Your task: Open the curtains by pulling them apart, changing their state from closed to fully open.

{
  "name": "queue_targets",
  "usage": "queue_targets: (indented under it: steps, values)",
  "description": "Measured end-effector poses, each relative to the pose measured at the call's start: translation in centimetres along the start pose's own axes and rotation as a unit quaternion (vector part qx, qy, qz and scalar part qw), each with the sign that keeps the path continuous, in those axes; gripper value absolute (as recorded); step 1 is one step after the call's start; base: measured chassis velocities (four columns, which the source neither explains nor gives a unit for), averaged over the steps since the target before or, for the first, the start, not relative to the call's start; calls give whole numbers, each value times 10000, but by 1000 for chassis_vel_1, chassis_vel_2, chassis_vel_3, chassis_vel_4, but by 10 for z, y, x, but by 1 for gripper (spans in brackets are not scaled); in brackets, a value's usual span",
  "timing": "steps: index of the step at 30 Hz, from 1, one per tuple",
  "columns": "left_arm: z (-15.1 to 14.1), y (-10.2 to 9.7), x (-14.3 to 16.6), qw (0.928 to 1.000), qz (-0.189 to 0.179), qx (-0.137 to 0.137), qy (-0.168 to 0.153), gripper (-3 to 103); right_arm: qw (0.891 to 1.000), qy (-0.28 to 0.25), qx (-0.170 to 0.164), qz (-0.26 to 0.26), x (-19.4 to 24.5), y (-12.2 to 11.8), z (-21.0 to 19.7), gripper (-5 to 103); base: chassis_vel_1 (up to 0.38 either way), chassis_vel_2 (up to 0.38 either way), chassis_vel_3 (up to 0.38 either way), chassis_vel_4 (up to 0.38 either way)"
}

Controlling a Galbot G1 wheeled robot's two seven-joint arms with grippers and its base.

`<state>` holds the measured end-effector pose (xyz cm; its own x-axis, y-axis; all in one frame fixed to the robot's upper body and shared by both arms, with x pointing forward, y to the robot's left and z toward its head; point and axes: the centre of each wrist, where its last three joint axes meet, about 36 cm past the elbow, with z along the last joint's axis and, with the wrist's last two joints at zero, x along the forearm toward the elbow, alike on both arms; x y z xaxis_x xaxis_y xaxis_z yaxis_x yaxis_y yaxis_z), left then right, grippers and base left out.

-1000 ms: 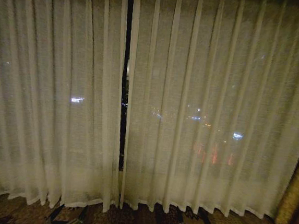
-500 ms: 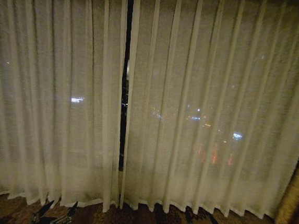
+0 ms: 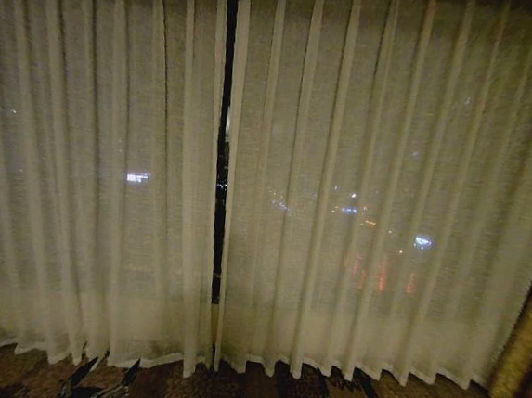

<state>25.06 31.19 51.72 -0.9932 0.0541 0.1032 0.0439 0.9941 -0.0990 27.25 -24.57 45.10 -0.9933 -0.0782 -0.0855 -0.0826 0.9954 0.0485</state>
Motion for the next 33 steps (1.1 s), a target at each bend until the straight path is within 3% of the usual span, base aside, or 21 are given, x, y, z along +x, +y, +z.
queue_targets:
  steps: [18, 33]
  values:
    - [1, -4, 1, 10000, 82, -39, -7, 100, 9994, -159, 156, -247, 2, 6, 3, 100, 180, 165, -163, -171]
    - [-1, -8, 4, 9999, 128, -45, -82, 100, 9987, -266, 339, -289, 9, 7, 7, 100, -21, 210, 16, -206]
